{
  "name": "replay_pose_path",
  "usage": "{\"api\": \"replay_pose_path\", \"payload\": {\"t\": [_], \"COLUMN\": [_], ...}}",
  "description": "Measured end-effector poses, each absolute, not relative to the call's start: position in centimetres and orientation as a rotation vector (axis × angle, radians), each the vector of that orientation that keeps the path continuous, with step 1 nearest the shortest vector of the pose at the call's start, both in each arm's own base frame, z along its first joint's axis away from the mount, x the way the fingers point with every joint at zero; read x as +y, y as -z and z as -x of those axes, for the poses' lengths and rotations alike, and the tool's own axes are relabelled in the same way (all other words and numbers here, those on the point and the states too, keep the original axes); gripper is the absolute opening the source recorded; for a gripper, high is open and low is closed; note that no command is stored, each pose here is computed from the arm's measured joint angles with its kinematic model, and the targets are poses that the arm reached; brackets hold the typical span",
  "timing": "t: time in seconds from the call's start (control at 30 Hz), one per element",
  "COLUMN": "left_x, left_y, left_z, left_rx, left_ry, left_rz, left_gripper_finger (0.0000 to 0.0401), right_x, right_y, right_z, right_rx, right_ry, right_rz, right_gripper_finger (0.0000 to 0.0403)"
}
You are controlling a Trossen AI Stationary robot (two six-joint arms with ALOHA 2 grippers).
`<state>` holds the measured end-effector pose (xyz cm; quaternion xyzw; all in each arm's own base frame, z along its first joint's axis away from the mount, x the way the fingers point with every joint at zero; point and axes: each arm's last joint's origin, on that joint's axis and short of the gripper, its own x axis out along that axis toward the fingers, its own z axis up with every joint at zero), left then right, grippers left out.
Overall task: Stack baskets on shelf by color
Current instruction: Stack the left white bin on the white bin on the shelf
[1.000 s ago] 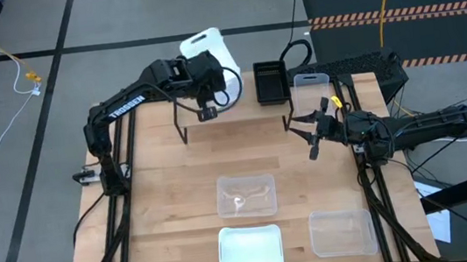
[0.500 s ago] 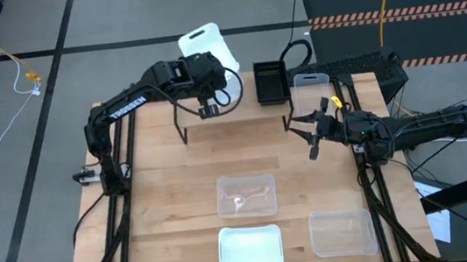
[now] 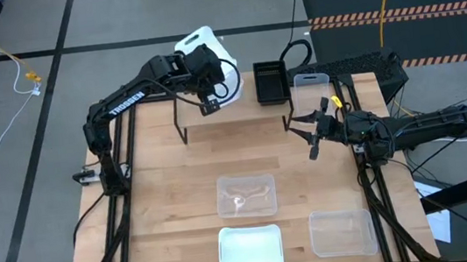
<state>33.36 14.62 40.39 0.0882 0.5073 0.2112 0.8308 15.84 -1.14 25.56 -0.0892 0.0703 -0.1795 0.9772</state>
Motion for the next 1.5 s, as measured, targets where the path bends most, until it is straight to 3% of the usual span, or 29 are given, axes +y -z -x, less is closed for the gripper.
{"api": "replay_pose_path", "payload": {"t": [0.2, 0.43, 0.8, 1.03, 1.23, 1.5], "left_x": [14.3, 14.1, 11.2, 11.7, 12.4, 14.9], "left_y": [-40.3, -40.1, -39.4, -40.1, -40.4, -36.0], "left_z": [-33.5, -33.3, -33.0, -34.1, -35.1, -37.3], "left_rx": [1.053, 1.074, 1.215, 1.118, 1.004, 1.14], "left_ry": [-0.374, -0.342, -0.052, -0.29, -0.34, -0.314], "left_rz": [-0.111, -0.078, -0.208, -0.277, -0.22, -0.142], "left_gripper_finger": [0.0035, 0.0067, 0.0068, 0.0067, 0.0117, 0.0223], "right_x": [-1.1, -1.1, -1.1, -1.1, -1.1, -1.1], "right_y": [-25.6, -25.6, -25.6, -25.6, -25.6, -25.6], "right_z": [-15.8, -15.8, -15.8, -15.9, -15.9, -15.8], "right_rx": [0.142, 0.137, 0.137, 0.135, 0.134, 0.134], "right_ry": [0.362, 0.362, 0.362, 0.359, 0.359, 0.356], "right_rz": [0.18, 0.178, 0.174, 0.174, 0.175, 0.18], "right_gripper_finger": [0.0132, 0.0132, 0.0132, 0.0132, 0.0132, 0.0132]}}
